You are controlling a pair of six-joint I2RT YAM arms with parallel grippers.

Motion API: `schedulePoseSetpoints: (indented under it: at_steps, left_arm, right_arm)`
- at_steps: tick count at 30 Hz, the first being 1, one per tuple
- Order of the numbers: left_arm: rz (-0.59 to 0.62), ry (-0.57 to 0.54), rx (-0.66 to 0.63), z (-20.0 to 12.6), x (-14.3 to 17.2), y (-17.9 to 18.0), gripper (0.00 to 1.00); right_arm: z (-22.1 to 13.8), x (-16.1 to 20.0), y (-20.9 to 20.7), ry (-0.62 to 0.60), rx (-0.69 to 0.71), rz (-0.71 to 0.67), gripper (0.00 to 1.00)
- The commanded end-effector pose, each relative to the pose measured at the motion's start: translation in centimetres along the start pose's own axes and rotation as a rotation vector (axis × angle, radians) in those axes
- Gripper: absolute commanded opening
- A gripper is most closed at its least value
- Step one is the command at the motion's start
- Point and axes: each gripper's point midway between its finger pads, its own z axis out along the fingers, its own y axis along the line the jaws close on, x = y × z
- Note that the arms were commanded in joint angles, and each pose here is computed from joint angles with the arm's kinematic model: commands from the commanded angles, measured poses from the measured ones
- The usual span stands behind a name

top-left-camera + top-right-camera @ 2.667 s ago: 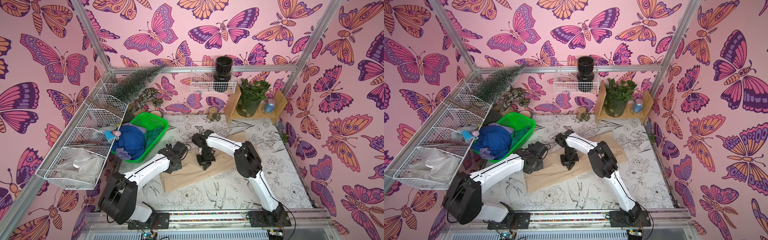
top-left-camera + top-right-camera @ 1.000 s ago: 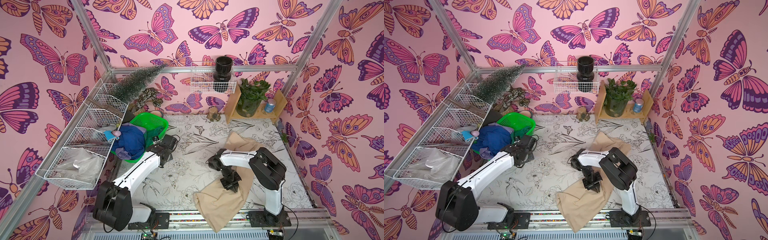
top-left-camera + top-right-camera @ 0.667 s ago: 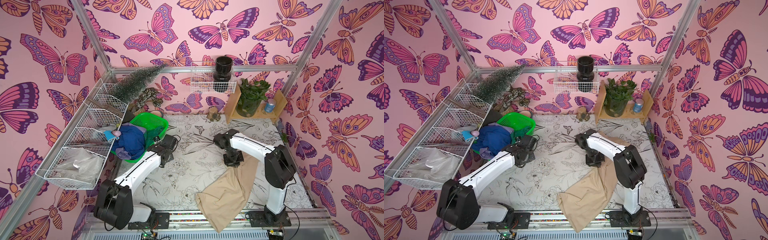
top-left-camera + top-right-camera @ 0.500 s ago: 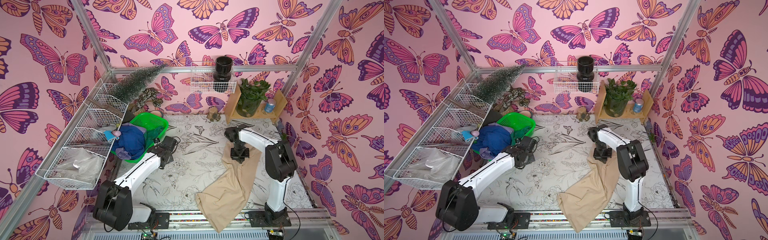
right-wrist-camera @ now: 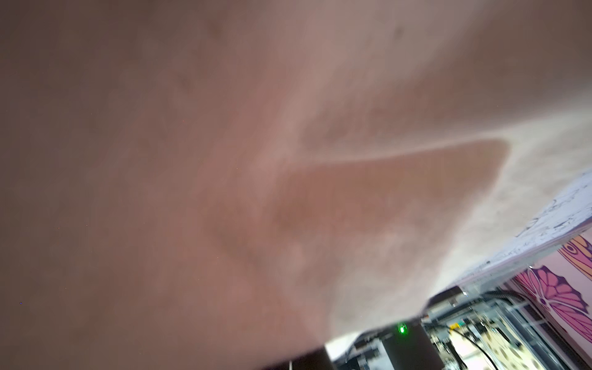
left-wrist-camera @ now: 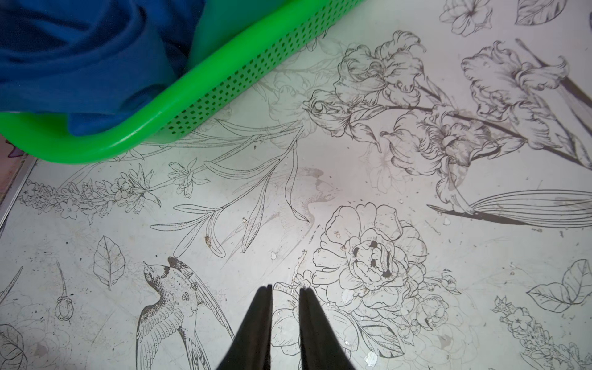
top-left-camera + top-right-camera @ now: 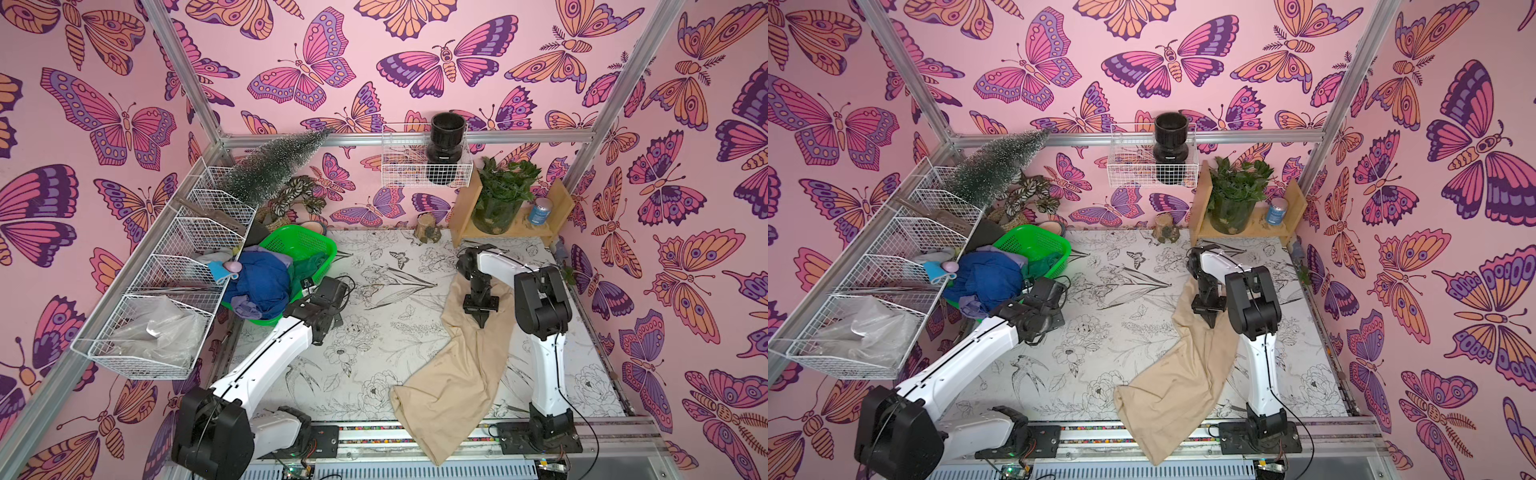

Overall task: Fold and stack t-shirts
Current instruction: Adjust the T-shirt at the center of the board, then fold the T-shirt.

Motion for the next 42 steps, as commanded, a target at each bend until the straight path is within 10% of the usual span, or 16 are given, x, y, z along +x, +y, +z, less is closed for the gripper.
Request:
schedulePoseSetpoints:
  at_steps: [1,12,19,24,28,33,42]
  left_arm:
    - [0.012,-0.022,-0.038,-0.2,-0.3,1.1,0.22]
    - [-0.005,-0.030,-0.038,-0.7,-0.8,1.5,0.22]
    - [0.012,0.023,0.007,-0.4,0.3,0.7,0.22]
    - [0.041,0.071,0.028,0.3,1.8,0.5,0.23]
    - [0.062,0.079,0.029,0.7,3.1,0.8,0.23]
    - [0.091,0.113,0.093,1.1,4.9,-0.3,0.23]
    - [0.185,0.141,0.228,-0.6,7.2,-3.7,0.23]
  right_arm:
    - [-1.4,-5.1,7.3,-0.094,-0.237,-0.048,0.08]
    - [-15.6,-9.2,19.2,-0.257,-0.890,-0.167,0.10]
    - [-19.5,-3.5,13.4,-0.464,-0.639,-0.306,0.11]
    - [-15.8,3.5,7.8,-0.514,-0.451,-0.316,0.28]
    - [-8.0,11.0,5.9,-0.292,-0.596,-0.276,0.40]
    - [0.6,19.7,3.0,-0.106,-0.455,-0.393,0.45]
    - [4.9,25.2,3.6,-0.029,-0.374,-0.486,0.67]
